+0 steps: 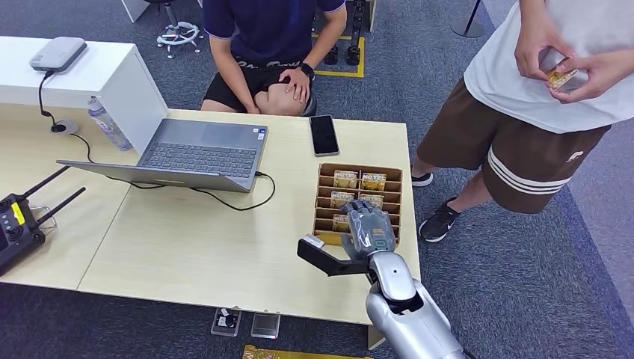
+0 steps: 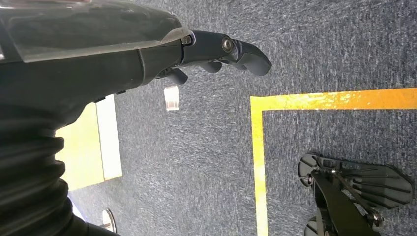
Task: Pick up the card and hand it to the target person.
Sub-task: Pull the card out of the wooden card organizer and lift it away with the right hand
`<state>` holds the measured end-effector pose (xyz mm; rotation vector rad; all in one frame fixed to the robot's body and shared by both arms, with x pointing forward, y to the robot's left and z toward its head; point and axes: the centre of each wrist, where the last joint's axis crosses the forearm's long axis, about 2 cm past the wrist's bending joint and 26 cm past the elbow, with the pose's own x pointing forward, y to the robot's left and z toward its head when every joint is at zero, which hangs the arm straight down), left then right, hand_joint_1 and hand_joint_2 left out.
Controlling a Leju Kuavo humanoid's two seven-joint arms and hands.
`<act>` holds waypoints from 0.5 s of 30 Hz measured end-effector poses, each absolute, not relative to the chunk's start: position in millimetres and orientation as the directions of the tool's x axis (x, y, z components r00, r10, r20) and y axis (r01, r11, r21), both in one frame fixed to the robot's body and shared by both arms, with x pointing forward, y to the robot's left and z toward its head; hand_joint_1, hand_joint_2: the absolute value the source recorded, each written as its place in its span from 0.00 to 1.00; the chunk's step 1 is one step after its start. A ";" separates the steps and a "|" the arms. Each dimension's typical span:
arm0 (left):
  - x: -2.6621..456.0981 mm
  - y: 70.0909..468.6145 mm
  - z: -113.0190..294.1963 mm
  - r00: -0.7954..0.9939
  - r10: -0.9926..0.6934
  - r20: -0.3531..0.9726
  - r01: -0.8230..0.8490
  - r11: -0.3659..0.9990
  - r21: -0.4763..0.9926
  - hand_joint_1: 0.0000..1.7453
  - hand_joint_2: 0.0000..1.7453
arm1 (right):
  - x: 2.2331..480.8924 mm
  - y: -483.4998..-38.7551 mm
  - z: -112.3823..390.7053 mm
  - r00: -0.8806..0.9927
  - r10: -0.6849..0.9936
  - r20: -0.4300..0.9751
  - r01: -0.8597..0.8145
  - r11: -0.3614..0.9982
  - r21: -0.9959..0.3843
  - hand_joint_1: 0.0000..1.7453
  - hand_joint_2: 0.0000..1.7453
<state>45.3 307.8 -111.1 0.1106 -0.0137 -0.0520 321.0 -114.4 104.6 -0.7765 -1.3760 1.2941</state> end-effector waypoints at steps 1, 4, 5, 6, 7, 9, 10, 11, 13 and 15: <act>45.3 307.8 -111.1 0.999 -0.054 0.010 0.052 0.992 0.111 0.00 1.00 | 320.3 -114.4 103.9 -0.243 0.937 0.249 -0.193 0.205 -0.960 0.40 1.00; 45.3 307.8 -111.1 0.998 -0.055 0.008 0.054 0.992 0.110 0.00 1.00 | 319.1 -114.3 102.8 -0.242 0.938 0.249 -0.196 0.204 -0.959 0.42 1.00; 45.3 307.8 -111.1 0.998 -0.055 0.008 0.054 0.992 0.110 0.00 1.00 | 319.0 -114.3 102.8 -0.241 0.938 0.249 -0.197 0.204 -0.959 0.43 1.00; 45.3 307.8 -111.1 0.998 -0.056 0.008 0.055 0.992 0.109 0.00 1.00 | 319.1 -114.3 102.9 -0.241 0.938 0.249 -0.198 0.203 -0.959 0.45 1.00; 45.3 307.8 -111.1 0.998 -0.056 0.007 0.055 0.992 0.109 0.00 1.00 | 319.2 -114.4 103.0 -0.241 0.938 0.248 -0.200 0.202 -0.959 0.47 1.00; 45.3 307.8 -111.1 0.998 -0.056 0.007 0.055 0.992 0.109 0.00 1.00 | 319.5 -114.7 103.2 -0.240 0.939 0.247 -0.202 0.201 -0.959 0.50 1.00; 45.3 307.8 -111.1 0.998 -0.056 0.007 0.055 0.992 0.109 0.00 1.00 | 319.7 -114.8 103.3 -0.239 0.939 0.247 -0.202 0.201 -0.959 0.52 1.00; 45.2 307.8 -111.1 0.998 -0.056 0.007 0.055 0.992 0.110 0.00 1.00 | 319.9 -114.9 103.5 -0.239 0.939 0.247 -0.202 0.201 -0.959 0.54 1.00; 45.2 307.8 -111.1 0.998 -0.056 0.007 0.055 0.992 0.110 0.00 1.00 | 320.4 -115.0 104.0 -0.239 0.939 0.247 -0.200 0.201 -0.959 0.60 1.00; 45.2 307.8 -111.1 0.998 -0.056 0.007 0.055 0.992 0.110 0.00 1.00 | 320.8 -115.0 104.7 -0.239 0.939 0.246 -0.198 0.201 -0.959 0.62 1.00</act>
